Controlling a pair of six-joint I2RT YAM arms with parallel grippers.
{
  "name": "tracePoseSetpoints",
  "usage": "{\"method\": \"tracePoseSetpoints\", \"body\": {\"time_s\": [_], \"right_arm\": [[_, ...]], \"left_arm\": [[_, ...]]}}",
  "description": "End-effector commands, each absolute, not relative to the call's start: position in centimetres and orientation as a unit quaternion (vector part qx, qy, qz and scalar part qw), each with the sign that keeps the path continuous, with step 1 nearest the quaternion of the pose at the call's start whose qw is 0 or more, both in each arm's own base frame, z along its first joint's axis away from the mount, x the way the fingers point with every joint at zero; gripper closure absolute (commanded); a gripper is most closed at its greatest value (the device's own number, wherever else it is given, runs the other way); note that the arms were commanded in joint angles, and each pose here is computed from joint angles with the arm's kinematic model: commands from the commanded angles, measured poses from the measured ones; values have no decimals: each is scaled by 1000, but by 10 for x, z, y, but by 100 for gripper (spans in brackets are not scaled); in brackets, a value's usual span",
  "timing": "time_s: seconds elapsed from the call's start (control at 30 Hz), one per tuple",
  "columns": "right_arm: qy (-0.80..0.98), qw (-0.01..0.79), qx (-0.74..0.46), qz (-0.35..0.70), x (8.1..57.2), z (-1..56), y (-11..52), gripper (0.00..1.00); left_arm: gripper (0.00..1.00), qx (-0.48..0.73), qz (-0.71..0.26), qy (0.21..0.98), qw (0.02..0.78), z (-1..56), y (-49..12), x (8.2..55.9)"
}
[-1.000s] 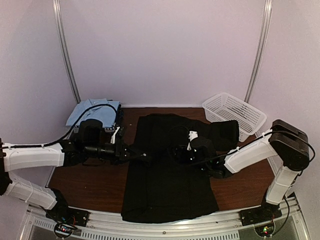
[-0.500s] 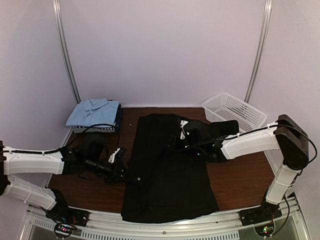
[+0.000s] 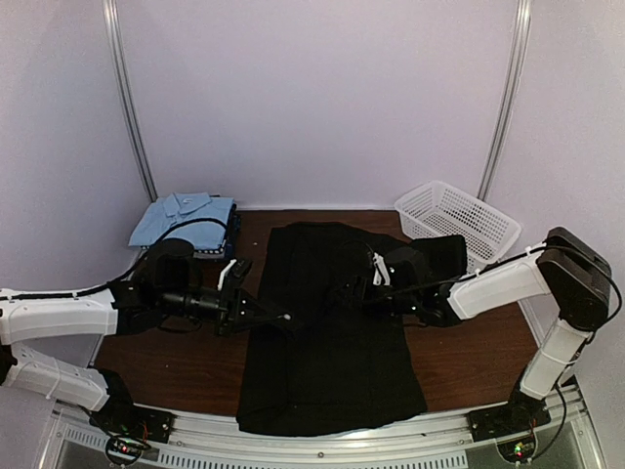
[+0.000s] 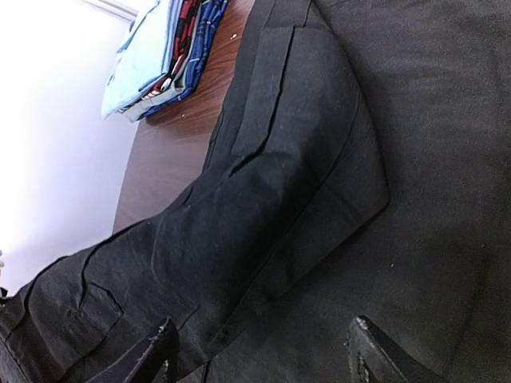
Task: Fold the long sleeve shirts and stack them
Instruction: Fold the sleeve of the 1/3-folded shirt.
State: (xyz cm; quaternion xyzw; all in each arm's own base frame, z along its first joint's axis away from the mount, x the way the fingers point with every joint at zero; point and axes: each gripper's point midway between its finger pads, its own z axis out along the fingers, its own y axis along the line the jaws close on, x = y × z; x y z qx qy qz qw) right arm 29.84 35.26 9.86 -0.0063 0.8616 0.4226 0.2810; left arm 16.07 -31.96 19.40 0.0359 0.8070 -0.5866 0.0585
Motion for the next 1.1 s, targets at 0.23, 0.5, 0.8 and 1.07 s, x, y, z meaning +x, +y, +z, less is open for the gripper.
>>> {"method": "tracePoseSetpoints", "body": {"time_s": [0.23,0.5,0.8,1.07], "right_arm": [[794,231,75,557,294,115,366,15],[771,212,135,585,304,104,369,4],[749,188,195,605,318,83,377,0],[718,198,234,625,336,91,378,0]], "left_arm": [[100,40,-636,769,57,230,-332,164],[100,46,-642,764,54,230,-335,164],[100,56,-647,759,49,232,-338,162],[100,65,-642,763,48,230,-338,161]]}}
